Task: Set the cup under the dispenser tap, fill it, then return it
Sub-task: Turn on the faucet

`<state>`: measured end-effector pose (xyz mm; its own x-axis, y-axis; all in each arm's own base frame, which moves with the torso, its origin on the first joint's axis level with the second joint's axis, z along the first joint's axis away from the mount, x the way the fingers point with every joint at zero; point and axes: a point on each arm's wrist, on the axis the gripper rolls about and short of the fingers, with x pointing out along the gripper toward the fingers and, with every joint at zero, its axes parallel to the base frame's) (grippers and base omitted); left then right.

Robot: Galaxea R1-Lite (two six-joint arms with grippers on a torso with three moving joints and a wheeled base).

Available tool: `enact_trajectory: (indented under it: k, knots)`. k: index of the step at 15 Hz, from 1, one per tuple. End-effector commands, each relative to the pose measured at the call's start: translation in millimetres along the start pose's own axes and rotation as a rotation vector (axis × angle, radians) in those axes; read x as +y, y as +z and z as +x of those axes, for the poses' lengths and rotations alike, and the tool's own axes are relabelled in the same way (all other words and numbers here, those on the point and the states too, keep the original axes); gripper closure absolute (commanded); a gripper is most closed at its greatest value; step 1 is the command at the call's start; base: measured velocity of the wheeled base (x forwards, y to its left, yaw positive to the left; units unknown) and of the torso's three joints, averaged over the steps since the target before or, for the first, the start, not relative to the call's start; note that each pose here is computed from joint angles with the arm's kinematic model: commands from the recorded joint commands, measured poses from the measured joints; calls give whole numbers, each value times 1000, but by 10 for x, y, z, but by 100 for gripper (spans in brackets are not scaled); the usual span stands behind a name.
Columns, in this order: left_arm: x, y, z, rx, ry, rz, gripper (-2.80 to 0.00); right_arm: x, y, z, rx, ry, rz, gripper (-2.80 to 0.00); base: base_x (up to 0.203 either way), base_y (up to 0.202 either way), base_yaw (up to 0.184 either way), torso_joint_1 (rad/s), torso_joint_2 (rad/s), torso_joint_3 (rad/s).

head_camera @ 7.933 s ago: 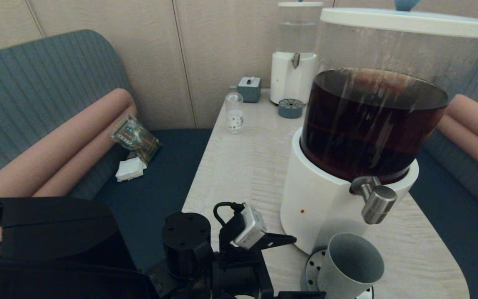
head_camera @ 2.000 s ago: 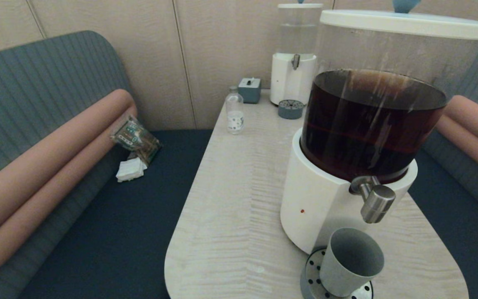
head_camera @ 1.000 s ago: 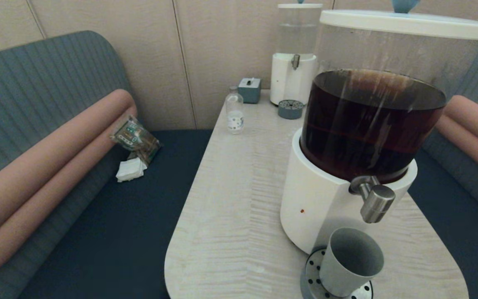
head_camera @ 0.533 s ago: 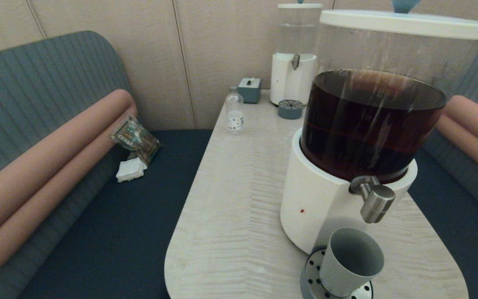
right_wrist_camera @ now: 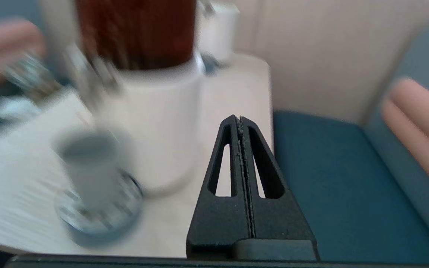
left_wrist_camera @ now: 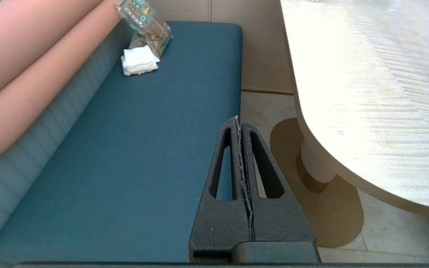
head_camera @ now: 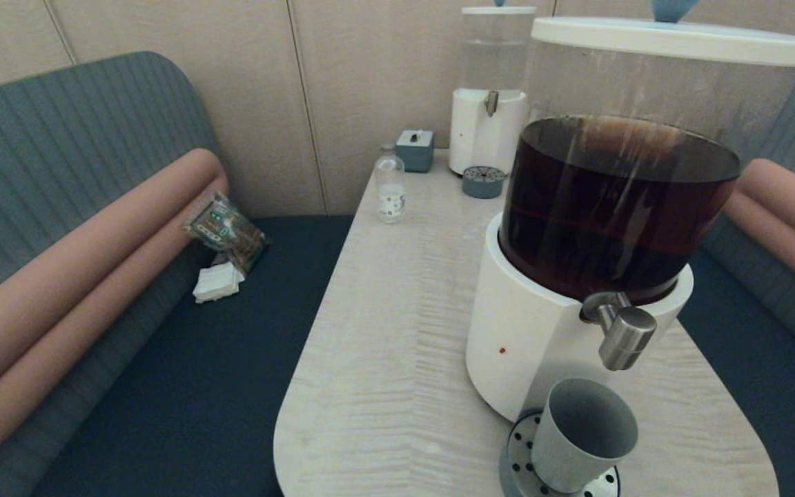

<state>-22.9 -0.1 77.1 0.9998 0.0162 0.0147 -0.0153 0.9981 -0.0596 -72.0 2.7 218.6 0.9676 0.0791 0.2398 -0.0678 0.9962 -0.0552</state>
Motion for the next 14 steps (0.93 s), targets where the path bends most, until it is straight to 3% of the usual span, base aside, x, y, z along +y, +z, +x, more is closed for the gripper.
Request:
enact_trajectory:
  k: [1,3,5,7,10,12,14]
  knots:
    - [0,2,1,1,1,0,0,-46,468,405,68,19,21,0,0,0,0,0,0,0]
    - [1,0,2,1,3,0,0,-92,851,827,119,48,57,0,0,0,0,0,0,0]
    - [0,2,1,0,2,0,0,-116,1058,1188,221,121,99,0,0,0,0,0,0,0]
    - [0,2,1,1,1,0,0,-106,1006,1443,420,223,182,0,0,0,0,0,0,0]
    - [0,4,1,-1,1,0,0,-22,922,1830,600,331,387,0,0,0,0,0,0,0]
    - [0,4,1,-1,1,0,0,86,842,1937,689,407,456,0,0,0,0,0,0,0]
    - [0,0,2,1,1,0,0,208,718,2033,771,473,475,0,0,0,0,0,0,0]
